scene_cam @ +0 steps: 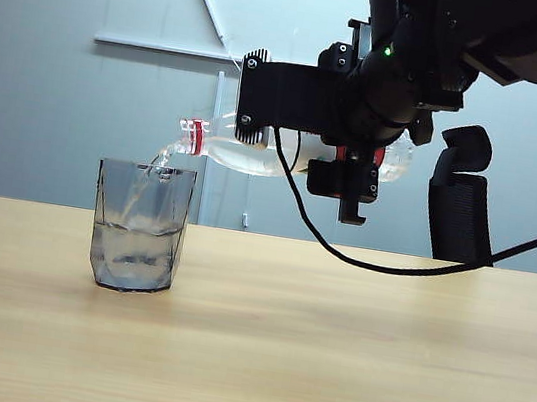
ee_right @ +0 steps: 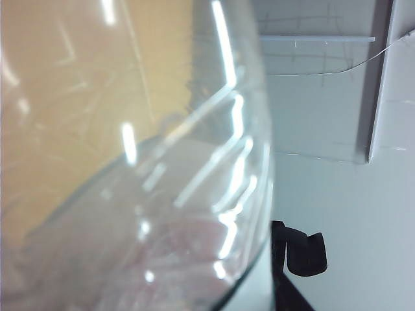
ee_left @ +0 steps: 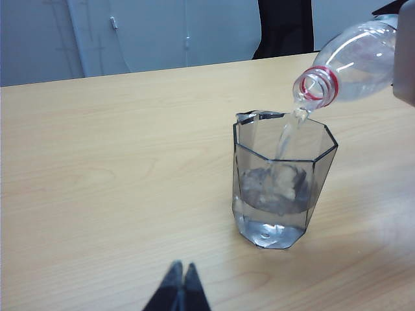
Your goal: Pick up the mineral water bottle on the table and pour water into the mug until it's half full.
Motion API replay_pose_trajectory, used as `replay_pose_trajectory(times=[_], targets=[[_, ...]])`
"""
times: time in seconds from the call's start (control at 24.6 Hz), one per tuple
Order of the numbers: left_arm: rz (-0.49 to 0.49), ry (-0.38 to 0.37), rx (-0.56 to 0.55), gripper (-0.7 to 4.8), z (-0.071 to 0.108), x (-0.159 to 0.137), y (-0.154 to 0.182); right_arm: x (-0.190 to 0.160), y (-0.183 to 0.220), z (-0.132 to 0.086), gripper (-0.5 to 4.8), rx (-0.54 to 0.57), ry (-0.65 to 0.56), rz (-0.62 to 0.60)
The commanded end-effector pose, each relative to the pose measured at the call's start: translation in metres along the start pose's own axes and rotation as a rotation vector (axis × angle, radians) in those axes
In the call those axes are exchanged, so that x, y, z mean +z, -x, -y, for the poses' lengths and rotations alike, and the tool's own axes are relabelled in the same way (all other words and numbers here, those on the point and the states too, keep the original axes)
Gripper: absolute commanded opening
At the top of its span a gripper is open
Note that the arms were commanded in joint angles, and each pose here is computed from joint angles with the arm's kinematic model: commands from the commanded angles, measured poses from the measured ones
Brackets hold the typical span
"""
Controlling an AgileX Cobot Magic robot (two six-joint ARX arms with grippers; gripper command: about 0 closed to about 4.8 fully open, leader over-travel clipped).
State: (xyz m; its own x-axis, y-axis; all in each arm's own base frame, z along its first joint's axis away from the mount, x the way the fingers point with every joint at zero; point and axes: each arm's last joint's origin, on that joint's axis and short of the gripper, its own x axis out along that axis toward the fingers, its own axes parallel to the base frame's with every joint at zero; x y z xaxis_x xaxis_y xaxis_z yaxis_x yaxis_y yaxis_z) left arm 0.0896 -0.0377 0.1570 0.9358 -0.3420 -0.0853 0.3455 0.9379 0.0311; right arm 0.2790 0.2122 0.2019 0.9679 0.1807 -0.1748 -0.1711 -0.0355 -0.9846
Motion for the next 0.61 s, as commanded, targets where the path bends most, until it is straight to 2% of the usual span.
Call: replay_pose_trajectory(times=[0.04,0.33,0.61], targets=[[0.015,0.004,0.0,-0.02,0.0,0.002,0.0,0.001,0.001,0.008,3.23,-0.035,-0.088,0.005],[0.015,0.004,0.0,-0.02,0.0,0.002,0.0,0.006,0.003,0.004,3.23,-0.001,-0.208,0.018],[0.015,0.004,0.0,-0.02,0.0,0.002,0.0,0.012,0.007,0.0,3.23,0.042,-0.419,0.028]])
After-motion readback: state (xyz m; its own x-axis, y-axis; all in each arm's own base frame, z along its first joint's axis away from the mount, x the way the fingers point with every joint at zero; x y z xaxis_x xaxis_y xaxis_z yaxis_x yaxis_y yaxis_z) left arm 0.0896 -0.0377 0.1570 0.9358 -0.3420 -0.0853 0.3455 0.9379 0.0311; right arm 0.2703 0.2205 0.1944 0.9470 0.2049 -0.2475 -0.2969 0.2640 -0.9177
